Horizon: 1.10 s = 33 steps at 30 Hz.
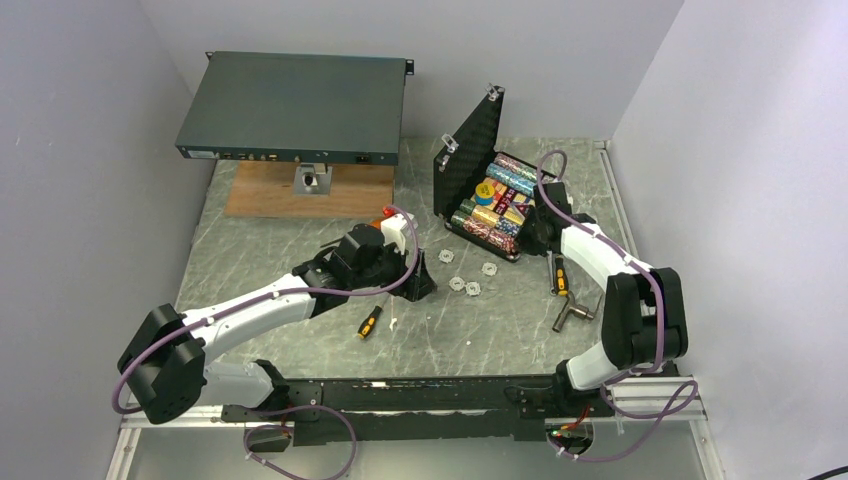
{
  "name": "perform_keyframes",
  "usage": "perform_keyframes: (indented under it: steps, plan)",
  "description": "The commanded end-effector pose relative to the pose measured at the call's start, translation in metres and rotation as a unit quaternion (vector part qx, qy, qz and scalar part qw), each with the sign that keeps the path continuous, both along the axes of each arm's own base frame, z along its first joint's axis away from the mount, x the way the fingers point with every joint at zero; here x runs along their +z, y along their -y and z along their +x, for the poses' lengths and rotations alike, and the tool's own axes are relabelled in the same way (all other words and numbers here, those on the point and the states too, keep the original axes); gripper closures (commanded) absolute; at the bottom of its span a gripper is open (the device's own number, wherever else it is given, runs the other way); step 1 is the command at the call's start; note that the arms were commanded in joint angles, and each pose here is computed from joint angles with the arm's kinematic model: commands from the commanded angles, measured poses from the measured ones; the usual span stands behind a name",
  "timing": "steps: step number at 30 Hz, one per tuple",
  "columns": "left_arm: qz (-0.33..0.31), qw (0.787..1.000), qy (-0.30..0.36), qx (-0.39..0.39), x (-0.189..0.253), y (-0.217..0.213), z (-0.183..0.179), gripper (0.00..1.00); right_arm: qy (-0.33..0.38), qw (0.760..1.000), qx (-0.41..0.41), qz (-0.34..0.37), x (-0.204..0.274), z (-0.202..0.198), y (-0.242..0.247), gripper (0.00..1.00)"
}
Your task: Pack up texas hold em set
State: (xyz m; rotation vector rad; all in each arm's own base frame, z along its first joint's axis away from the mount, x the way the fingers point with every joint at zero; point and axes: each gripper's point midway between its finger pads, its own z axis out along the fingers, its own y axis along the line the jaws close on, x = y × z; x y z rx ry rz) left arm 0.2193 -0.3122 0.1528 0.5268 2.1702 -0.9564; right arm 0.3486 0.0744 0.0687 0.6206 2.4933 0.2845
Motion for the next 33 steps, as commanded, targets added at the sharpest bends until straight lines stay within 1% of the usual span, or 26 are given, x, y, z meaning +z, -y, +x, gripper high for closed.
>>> perform_keyframes:
  steps: [1,5,6,7,12,13,16,18,20,22,24,26,28,30,33]
  plan:
    - [-0.023,1.000,0.017,-0.005,0.022,0.004,0.001,0.21,0.037,0.999,0.004,0.014,0.022,0.019,-0.008,1.00]
    - [-0.022,1.000,0.014,-0.005,0.020,0.003,-0.001,0.21,0.027,1.000,0.007,0.012,0.016,0.019,-0.008,1.00]
    - [-0.023,1.000,0.014,-0.005,0.020,0.002,-0.002,0.21,0.026,1.000,0.008,0.012,0.015,0.020,-0.008,0.98]
    - [-0.024,1.000,0.014,-0.004,0.020,0.002,-0.002,0.21,0.028,0.999,0.012,0.012,0.016,0.020,-0.008,0.91]
    - [-0.024,1.000,0.014,-0.003,0.020,0.001,-0.003,0.21,0.040,0.999,0.028,0.019,0.024,0.020,-0.012,0.64]
    - [-0.024,1.000,0.014,-0.003,0.020,0.001,-0.003,0.20,0.044,0.998,0.031,0.018,0.027,0.019,-0.013,0.57]
    - [-0.021,1.000,0.007,-0.006,0.014,0.002,-0.004,0.21,0.056,0.998,0.035,0.008,0.037,0.012,-0.008,0.50]
    - [-0.009,1.000,0.004,-0.003,0.010,0.004,-0.002,0.20,0.065,0.997,0.041,-0.001,0.039,0.003,-0.005,0.42]
    - [0.030,0.999,-0.006,0.010,-0.005,0.008,0.003,0.20,0.076,0.996,0.053,-0.007,0.040,-0.007,-0.003,0.33]
    - [0.067,0.997,-0.023,0.016,-0.017,0.016,0.009,0.20,0.091,0.993,0.074,-0.003,0.041,-0.019,-0.005,0.27]
    - [0.116,0.992,-0.041,0.030,-0.034,0.024,0.018,0.20,0.107,0.991,0.086,0.000,0.043,-0.030,-0.007,0.26]
    - [0.173,0.981,-0.074,0.040,-0.054,0.029,0.022,0.21,0.114,0.990,0.085,-0.001,0.042,-0.040,-0.004,0.26]
    - [0.198,0.976,-0.088,0.032,-0.067,0.044,0.028,0.22,0.119,0.990,0.073,-0.014,0.044,-0.048,0.004,0.26]
    - [0.214,0.973,-0.080,0.033,-0.074,0.055,0.037,0.22,0.125,0.990,0.065,-0.023,0.047,-0.054,0.009,0.26]
    - [0.241,0.966,-0.083,0.036,-0.085,0.067,0.047,0.24,0.142,0.988,0.065,-0.014,0.053,-0.062,0.008,0.26]
